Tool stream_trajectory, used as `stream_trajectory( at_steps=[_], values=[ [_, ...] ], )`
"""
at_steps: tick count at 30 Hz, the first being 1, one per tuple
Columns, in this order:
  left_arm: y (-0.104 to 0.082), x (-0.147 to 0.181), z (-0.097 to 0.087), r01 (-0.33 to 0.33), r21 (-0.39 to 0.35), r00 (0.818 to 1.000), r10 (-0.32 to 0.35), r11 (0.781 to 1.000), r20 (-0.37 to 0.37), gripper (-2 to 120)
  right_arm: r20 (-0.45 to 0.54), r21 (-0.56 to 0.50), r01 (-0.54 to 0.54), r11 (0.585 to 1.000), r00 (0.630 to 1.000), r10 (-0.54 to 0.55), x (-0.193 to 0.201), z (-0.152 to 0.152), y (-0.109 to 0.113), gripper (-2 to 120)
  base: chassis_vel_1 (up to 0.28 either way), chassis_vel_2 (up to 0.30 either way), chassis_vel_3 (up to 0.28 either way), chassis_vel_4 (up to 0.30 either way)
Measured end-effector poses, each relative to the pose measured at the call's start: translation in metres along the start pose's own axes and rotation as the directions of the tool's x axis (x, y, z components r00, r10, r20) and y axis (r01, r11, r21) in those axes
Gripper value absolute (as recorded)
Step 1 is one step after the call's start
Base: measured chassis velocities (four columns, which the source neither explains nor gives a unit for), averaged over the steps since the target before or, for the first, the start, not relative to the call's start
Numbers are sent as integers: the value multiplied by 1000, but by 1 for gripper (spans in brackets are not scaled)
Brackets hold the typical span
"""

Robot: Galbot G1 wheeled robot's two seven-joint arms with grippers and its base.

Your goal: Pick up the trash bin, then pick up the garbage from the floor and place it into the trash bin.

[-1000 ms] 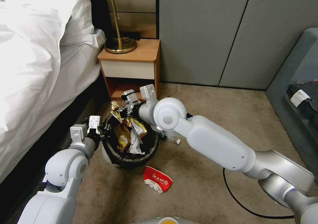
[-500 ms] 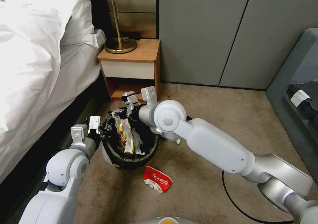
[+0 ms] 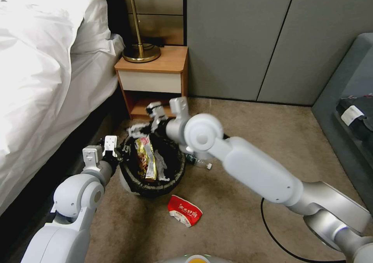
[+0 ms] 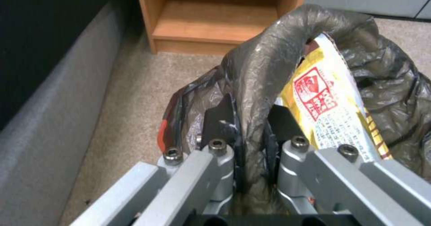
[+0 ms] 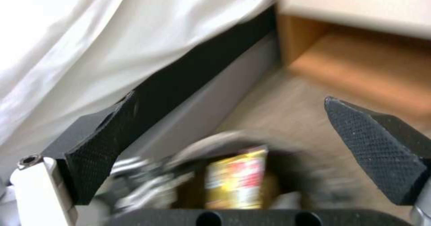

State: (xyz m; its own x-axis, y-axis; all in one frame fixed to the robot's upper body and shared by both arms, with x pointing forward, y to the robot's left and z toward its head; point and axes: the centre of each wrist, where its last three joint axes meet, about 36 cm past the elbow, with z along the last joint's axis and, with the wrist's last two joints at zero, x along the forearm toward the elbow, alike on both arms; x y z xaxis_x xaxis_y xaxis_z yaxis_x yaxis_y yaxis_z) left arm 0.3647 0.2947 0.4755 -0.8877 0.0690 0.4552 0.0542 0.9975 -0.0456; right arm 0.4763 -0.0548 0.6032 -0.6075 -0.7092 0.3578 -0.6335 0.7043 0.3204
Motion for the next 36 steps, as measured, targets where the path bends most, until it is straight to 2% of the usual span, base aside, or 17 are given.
stream_trajectory(
  at_steps=[1, 3, 5, 9, 11, 12, 13, 14, 15, 17, 18, 22, 24, 25, 27, 29, 36],
  values=[
    [1, 0, -1, 1, -1, 1000, -1, 1000, 1, 5, 42, 20, -64, 998, 997, 63, 19, -3, -18, 100, 0, 0, 0, 0],
    [2, 0, -1, 2, -2, 1000, -2, 1000, 2, 5, 62, 27, -93, 995, 994, 92, 28, -3, -26, 100, 0, 0, 0, 0],
    [4, 0, -3, 1, -3, 1000, -1, 1000, 5, 5, 148, 67, -217, 974, 967, 206, 62, 2, -55, 100, 0, 0, 0, 0],
    [5, -1, -5, 2, -2, 1000, -2, 1000, 9, 5, 228, 84, -293, 953, 936, 267, 81, 8, -68, 100, 0, 0, 0, 0],
    [4, -1, -5, 2, 3, 1000, -2, 1000, 10, 5, 381, 90, -410, 908, 856, 349, 103, 21, -91, 100, 0, 0, 0, 0],
    [4, -1, -5, 2, 3, 1000, -2, 1000, 10, 5, 381, 90, -410, 908, 856, 349, 103, 21, -91, 100, 0, 0, 0, 0],
    [3, -1, -4, 0, 4, 1000, 0, 1000, 10, 5, 456, 96, -500, 861, 791, 408, 116, 35, -108, 100, 0, 0, 0, 0],
    [3, 0, -5, -1, 3, 1000, 1, 1000, 11, 5, 488, 97, -550, 830, 753, 442, 123, 44, -117, 100, 0, 0, 0, 0],
    [3, 0, -5, -1, 3, 1000, 1, 1000, 11, 5, 488, 97, -550, 830, 753, 442, 123, 44, -117, 100, 0, 0, 0, 0],
    [2, 1, -6, -3, 2, 1000, 3, 1000, 16, 5, 546, 103, -659, 745, 664, 512, 145, 72, -140, 100, 0, 0, 0, 0],
    [3, 1, -6, -3, 1, 1000, 3, 1000, 16, 5, 579, 113, -723, 681, 605, 547, 163, 91, -153, 100, 0, 0, 0, 0],
    [3, 2, -6, -2, 1, 1000, 2, 1000, 14, 5, 583, 115, -763, 636, 570, 579, 174, 116, -158, 100, 0, 0, 0, 0],
    [1, 1, -4, -4, 5, 1000, 4, 1000, 12, 5, 567, 97, -800, 592, 534, 627, 185, 164, -151, 100, 0, 0, 0, 0],
    [1, 1, -4, -4, 5, 1000, 4, 1000, 12, 5, 567, 97, -800, 592, 534, 627, 185, 164, -151, 100, 0, 0, 0, 0],
    [0, 1, -3, -6, 10, 1000, 6, 1000, 10, 5, 563, 48, -830, 556, 482, 672, 191, 200, -142, 100, 0, 0, 0, 0],
    [0, 0, -2, -6, 10, 1000, 6, 1000, 7, 5, 555, 7, -839, 544, 456, 696, 196, 217, -135, 100, 0, 0, 0, 0],
    [0, 1, 0, -7, 9, 1000, 7, 1000, 1, 5, 538, 6, -854, 521, 442, 718, 201, 240, -140, 100, 0, 0, 0, 0]
  ],
)
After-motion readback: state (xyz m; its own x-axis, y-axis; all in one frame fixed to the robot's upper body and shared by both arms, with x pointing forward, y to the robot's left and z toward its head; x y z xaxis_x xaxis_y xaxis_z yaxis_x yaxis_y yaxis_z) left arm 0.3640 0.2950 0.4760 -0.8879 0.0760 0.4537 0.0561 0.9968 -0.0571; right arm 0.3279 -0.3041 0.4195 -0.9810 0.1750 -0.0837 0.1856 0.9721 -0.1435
